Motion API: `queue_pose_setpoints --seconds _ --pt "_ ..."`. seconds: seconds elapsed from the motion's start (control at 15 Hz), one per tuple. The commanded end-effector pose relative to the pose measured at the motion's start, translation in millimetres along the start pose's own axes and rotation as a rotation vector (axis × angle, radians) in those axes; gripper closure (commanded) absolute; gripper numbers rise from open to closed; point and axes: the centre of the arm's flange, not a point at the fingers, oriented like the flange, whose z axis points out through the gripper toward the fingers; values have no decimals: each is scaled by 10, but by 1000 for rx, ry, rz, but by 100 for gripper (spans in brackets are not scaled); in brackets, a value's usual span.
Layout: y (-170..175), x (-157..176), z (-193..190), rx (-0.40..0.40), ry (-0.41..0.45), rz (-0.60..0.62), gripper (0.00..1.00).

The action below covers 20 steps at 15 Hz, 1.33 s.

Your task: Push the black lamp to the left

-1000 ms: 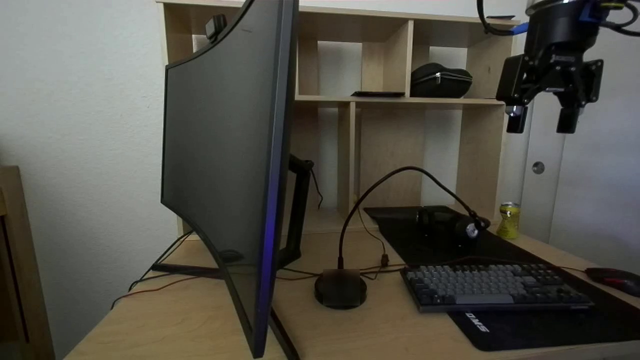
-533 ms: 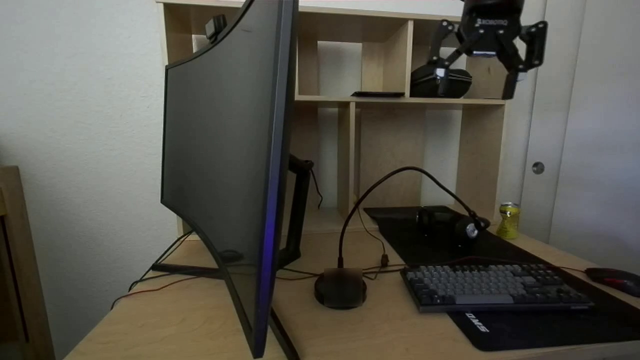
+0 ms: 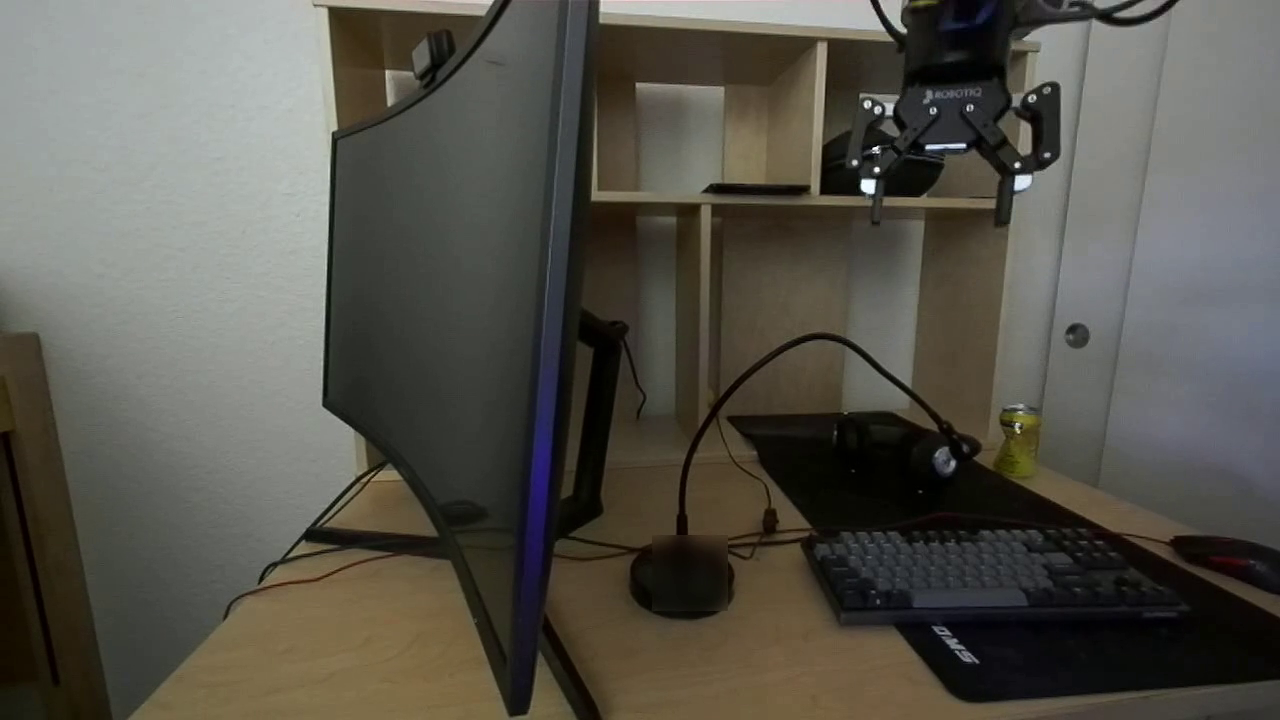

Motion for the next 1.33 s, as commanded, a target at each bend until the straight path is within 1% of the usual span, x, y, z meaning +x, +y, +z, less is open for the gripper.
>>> queue_pose_setpoints --seconds 0.0,0.13,0.2,0.27,0.4,0.47,0.53,0.6,0.8,1.13,1.2,1.27 --pt "447 805 424 -36 -74 190 0" --pt "835 1252 630 -47 -118 306 0" --pt "710 828 520 -43 -89 223 0" --pt "876 995 620 -46 -108 267 0" --pt "1002 1170 721 -51 -129 305 0" --pt "981 1185 727 -52 -129 303 0" --pt "872 1254 819 -70 -163 344 0" --pt "799 1400 928 -76 -210 438 0" --pt "690 1764 1281 -67 -257 590 0" --pt "532 2174 1752 -43 -372 867 0" --pt "658 1919 1704 -65 -337 786 0" --pt "628 1995 1776 -62 -351 821 0"
